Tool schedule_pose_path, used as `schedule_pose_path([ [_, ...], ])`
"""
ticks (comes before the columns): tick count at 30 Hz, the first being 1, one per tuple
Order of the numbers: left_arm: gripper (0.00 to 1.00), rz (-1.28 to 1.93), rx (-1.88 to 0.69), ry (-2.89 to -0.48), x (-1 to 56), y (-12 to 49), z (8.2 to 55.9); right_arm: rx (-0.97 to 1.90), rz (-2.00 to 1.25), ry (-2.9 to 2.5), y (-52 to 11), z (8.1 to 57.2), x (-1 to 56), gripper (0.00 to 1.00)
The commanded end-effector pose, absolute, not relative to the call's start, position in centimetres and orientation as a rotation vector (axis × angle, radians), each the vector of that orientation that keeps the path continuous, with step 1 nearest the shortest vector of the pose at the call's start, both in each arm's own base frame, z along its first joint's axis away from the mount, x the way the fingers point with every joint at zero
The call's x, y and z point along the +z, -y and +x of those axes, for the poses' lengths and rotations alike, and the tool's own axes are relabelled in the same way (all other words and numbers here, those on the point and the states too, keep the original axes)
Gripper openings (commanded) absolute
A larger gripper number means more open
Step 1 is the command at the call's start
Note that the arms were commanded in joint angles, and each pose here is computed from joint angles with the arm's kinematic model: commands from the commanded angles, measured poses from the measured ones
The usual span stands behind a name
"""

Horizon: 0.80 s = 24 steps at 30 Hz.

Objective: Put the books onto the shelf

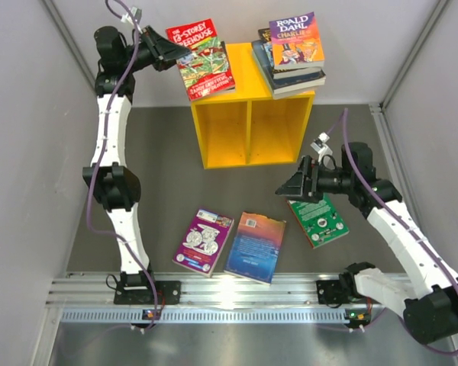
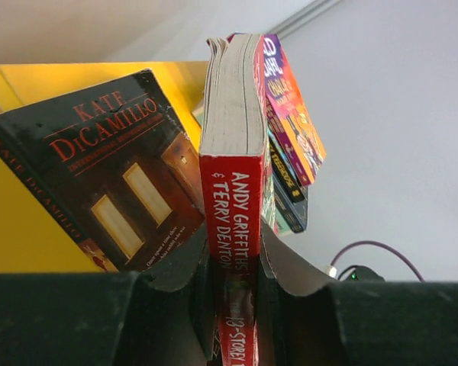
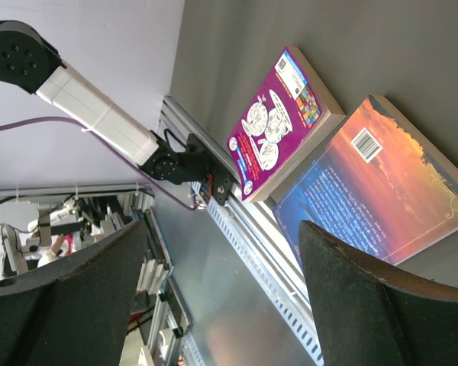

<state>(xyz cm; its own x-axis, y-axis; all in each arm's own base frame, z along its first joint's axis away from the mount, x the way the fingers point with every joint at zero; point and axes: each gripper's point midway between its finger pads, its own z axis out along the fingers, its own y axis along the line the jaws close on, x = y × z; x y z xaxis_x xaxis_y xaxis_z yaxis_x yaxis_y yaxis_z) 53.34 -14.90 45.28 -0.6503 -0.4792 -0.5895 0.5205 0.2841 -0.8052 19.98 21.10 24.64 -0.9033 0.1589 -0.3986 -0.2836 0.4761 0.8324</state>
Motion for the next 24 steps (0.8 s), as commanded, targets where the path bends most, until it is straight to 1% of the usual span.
schedule_pose_path([
  [1, 0.05, 0.022, -1.376, -1.66, 44.7, 14.8, 55.8, 1.385, -0.176, -2.185, -21.1, 21.4, 27.5, 0.8],
  [6, 0.1, 0.011, -1.333, -1.647, 43.7, 15.2, 57.4, 1.38, -0.177, -2.193, -21.2, 21.9, 27.3, 0.79],
  [7, 0.12, 0.037, -1.353, -1.659, 43.0, 17.2, 57.4, 1.38, -0.177, -2.193, -21.2, 21.9, 27.3, 0.79],
  [9, 0.17, 0.063, -1.358, -1.65, 43.1, 18.3, 57.3, 1.377, -0.172, -2.197, -21.1, 22.2, 27.2, 0.79],
  [10, 0.26, 0.07, -1.348, -1.651, 42.8, 18.4, 57.6, 1.374, -0.175, -2.192, -21.1, 22.3, 27.3, 0.79],
  [12, 0.36, 0.073, -1.335, -1.657, 42.4, 18.8, 57.7, 1.374, -0.176, -2.199, -21.1, 22.4, 27.2, 0.79],
  [13, 0.55, 0.08, -1.317, -1.657, 42.2, 18.8, 57.9, 1.372, -0.181, -2.194, -21.1, 22.4, 27.3, 0.79],
  [15, 0.66, 0.059, -1.289, -1.664, 41.9, 18.5, 58.2, 1.37, -0.182, -2.199, -21.2, 22.6, 27.2, 0.79],
  [16, 0.76, 0.06, -1.262, -1.662, 41.9, 18.3, 58.4, 1.367, -0.187, -2.194, -21.2, 22.8, 27.3, 0.79],
  [18, 0.83, 0.045, -1.211, -1.654, 42.2, 17.8, 58.6, 1.367, -0.188, -2.199, -21.2, 22.9, 27.3, 0.79],
  [20, 0.93, 0.03, -1.167, -1.65, 42.5, 17.3, 58.8, 1.367, -0.192, -2.199, -21.3, 23.1, 27.3, 0.79],
  [21, 0.94, 0.016, -1.138, -1.653, 42.8, 16.8, 58.7, 1.367, -0.194, -2.199, -21.3, 23.1, 27.3, 0.79],
  [22, 0.97, -0.004, -1.077, -1.643, 43.1, 16.1, 59.1, 1.364, -0.194, -2.198, -21.3, 23.2, 27.4, 0.79],
  [24, 0.98, -0.05, -0.988, -1.628, 44.1, 14.6, 59.0, 1.36, -0.196, -2.201, -21.3, 23.2, 27.3, 0.79],
])
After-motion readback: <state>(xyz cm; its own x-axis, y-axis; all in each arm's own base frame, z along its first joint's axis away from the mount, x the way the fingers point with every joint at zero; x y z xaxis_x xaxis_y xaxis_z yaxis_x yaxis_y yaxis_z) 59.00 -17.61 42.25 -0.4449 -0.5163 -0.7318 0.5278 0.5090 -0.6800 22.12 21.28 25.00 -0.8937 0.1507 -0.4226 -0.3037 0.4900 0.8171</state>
